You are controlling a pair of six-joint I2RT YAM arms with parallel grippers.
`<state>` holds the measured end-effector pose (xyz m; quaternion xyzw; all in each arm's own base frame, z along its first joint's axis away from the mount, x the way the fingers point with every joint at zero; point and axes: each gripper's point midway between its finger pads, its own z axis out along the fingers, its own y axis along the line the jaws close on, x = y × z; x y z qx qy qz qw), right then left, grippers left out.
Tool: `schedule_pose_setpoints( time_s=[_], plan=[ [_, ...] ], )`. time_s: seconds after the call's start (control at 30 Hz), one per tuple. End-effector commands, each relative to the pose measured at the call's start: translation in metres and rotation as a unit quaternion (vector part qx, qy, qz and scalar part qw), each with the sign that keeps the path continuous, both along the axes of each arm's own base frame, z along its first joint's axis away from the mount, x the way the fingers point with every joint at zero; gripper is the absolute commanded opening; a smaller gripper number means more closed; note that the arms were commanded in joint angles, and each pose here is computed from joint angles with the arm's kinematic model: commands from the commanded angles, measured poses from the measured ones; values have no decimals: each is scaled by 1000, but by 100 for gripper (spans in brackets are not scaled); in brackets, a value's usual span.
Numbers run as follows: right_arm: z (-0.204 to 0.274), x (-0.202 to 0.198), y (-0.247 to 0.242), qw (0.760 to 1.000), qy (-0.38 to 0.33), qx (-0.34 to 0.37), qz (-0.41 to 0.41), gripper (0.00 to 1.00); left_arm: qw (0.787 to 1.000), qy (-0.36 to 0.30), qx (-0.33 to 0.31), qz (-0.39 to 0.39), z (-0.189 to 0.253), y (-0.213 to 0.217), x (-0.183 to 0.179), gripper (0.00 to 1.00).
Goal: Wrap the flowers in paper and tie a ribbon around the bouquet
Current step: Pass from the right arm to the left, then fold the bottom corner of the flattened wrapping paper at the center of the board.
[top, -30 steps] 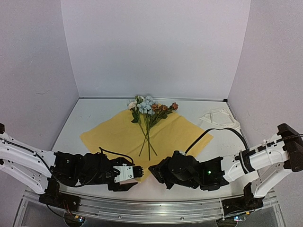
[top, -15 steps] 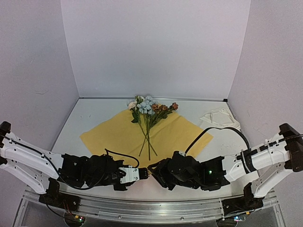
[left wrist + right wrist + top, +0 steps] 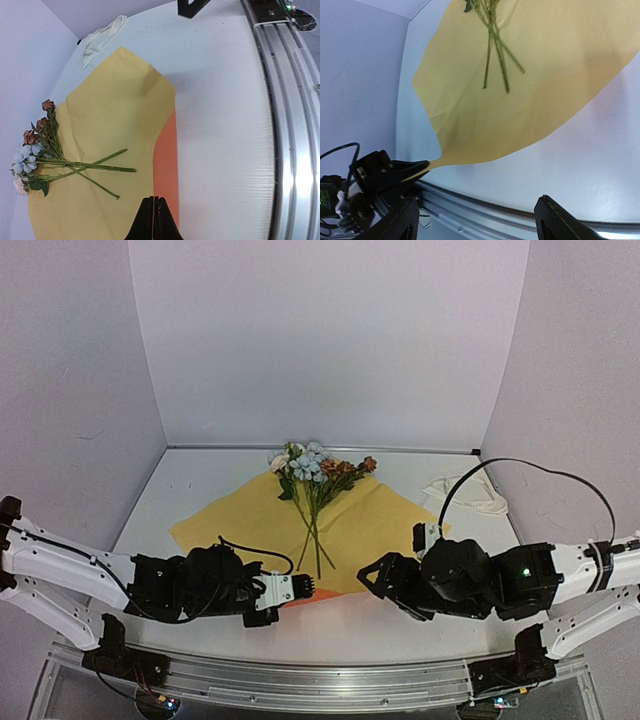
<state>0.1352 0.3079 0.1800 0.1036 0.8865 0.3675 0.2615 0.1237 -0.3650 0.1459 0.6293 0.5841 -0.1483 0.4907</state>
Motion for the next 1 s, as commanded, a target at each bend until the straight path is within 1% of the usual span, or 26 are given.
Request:
schedule_pose_setpoints(
  time_s=[0.0, 0.07, 0.17, 0.27, 0.47, 0.63, 0.8, 0.97],
  plan=[
    [1, 24, -44, 984, -68, -157, 49, 84, 999, -11, -42, -20, 30, -18, 27, 0],
    [3, 31, -48, 979, -71, -179, 65, 86, 999, -14, -35, -17, 28, -18, 43, 0],
    [7, 42, -53, 968, -93, -214, 92, 88, 999, -6, -32, -27, 27, -22, 63, 0],
    [7, 50, -54, 960, -102, -234, 118, 90, 999, -3, -32, -27, 28, -24, 91, 0],
    [1, 67, -46, 953, -81, -241, 163, 91, 999, 22, -23, -26, 18, -25, 146, 0],
    [-10, 85, -42, 952, -56, -245, 173, 92, 999, 40, -24, -27, 8, -30, 186, 0],
    [-27, 98, -33, 946, -35, -260, 190, 91, 998, 55, -33, -20, 1, -32, 222, 0],
    [-47, 111, -25, 939, -15, -281, 200, 91, 997, 70, -37, -9, -13, -31, 249, 0]
  ],
)
